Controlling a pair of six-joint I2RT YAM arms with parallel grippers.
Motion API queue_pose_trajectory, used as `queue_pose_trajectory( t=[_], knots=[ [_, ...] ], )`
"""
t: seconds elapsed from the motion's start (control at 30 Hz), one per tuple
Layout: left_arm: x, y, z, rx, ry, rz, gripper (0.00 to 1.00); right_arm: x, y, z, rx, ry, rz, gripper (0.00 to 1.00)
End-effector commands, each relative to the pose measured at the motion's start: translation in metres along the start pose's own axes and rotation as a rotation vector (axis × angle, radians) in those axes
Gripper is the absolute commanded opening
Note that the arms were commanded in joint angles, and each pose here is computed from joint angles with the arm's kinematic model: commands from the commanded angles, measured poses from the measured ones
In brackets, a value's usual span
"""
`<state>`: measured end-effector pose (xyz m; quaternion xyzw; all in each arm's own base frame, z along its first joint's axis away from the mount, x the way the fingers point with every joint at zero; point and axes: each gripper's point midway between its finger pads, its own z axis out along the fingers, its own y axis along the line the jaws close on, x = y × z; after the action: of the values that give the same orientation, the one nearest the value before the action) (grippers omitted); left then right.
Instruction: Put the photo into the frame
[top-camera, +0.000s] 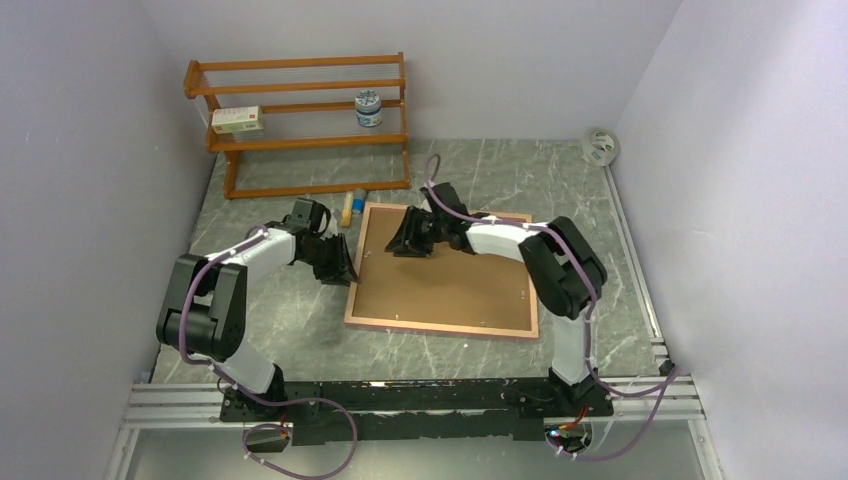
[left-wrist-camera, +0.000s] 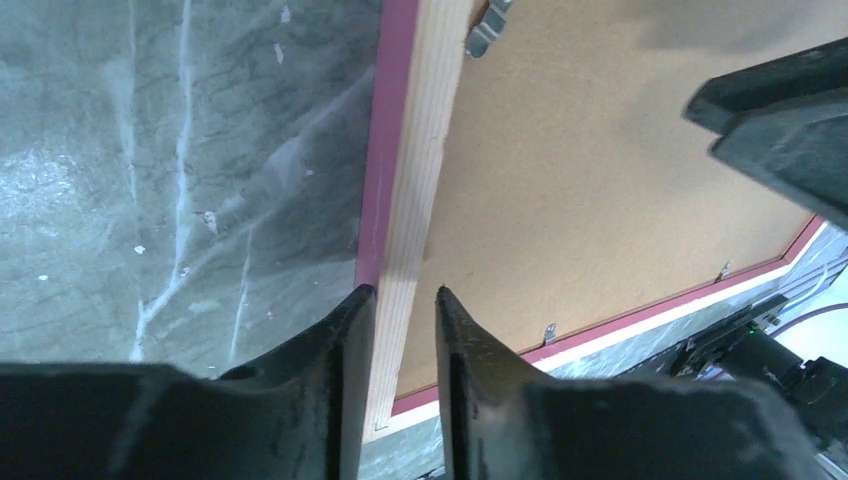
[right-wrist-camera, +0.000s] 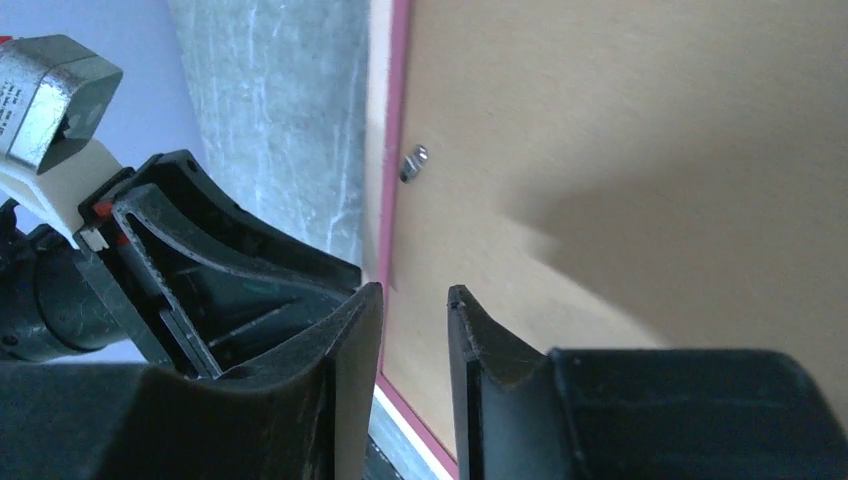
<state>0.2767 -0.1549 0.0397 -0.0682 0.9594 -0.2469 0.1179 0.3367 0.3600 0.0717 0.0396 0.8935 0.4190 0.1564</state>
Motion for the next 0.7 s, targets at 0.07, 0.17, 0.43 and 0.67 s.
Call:
queue_pose_trajectory(
  t=[0.07, 0.17, 0.43, 0.67],
  knots=[
    [0.000, 0.002, 0.008, 0.020, 0.030, 0.020, 0.27, -0.012, 0.050, 0.035, -0.152, -0.039, -0.027, 0.31],
    [0.002, 0.004, 0.010, 0.015, 0.050, 0.017, 0.25, -0.009, 0.049, 0.050, -0.148, -0.029, -0.015, 0.27],
    [0.007, 0.010, 0.012, -0.007, 0.078, 0.012, 0.22, -0.009, 0.035, 0.071, -0.082, -0.038, -0.012, 0.19],
    [0.010, 0.010, 0.014, -0.001, 0.089, 0.004, 0.20, -0.004, 0.023, 0.085, -0.058, -0.016, 0.001, 0.15]
  ],
)
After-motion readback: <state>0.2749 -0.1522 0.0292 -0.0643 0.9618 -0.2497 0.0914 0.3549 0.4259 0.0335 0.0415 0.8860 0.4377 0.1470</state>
